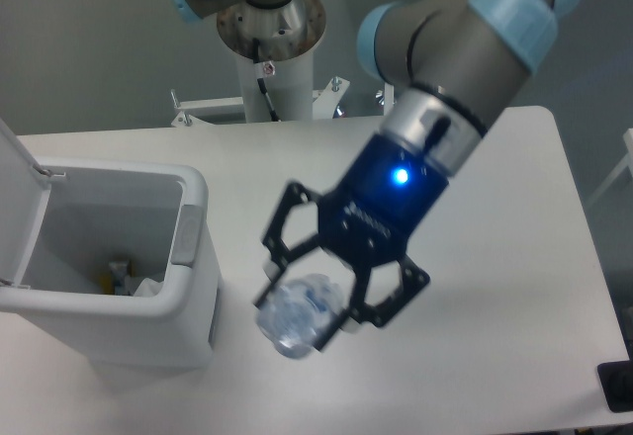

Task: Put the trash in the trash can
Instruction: 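Lift the bottle and swing it over the trash bin, then lower the bottle into the bin and open the gripper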

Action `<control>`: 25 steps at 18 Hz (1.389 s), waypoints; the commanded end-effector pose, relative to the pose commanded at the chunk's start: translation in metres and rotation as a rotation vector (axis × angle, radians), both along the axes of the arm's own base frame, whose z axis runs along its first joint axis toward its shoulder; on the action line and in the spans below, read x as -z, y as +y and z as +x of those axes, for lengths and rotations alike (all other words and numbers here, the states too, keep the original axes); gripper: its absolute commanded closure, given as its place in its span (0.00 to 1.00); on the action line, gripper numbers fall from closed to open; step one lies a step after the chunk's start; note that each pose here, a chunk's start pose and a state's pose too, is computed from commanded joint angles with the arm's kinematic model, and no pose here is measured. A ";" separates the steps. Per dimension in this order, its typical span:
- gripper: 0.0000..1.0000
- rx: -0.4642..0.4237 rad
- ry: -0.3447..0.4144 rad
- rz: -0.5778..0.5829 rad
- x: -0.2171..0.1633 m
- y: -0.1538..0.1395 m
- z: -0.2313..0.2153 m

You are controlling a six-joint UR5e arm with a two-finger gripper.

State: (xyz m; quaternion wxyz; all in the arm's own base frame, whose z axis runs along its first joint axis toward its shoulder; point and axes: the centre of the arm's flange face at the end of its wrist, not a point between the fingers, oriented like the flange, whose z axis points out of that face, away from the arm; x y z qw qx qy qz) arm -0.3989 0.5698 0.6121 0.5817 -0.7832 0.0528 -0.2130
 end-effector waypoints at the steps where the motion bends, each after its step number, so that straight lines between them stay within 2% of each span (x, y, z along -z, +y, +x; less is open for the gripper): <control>1: 0.61 0.018 -0.028 0.017 -0.006 -0.003 0.004; 5: 0.61 0.030 -0.074 0.023 -0.021 -0.009 0.017; 8: 0.60 0.054 -0.115 0.010 -0.026 -0.001 0.036; 13: 0.59 0.129 -0.155 -0.026 0.009 0.026 0.080; 16: 0.59 0.159 -0.179 -0.060 0.024 0.029 0.111; 20: 0.55 0.175 -0.159 -0.052 0.037 0.030 0.123; 25: 0.49 0.215 -0.055 -0.022 0.069 0.028 0.137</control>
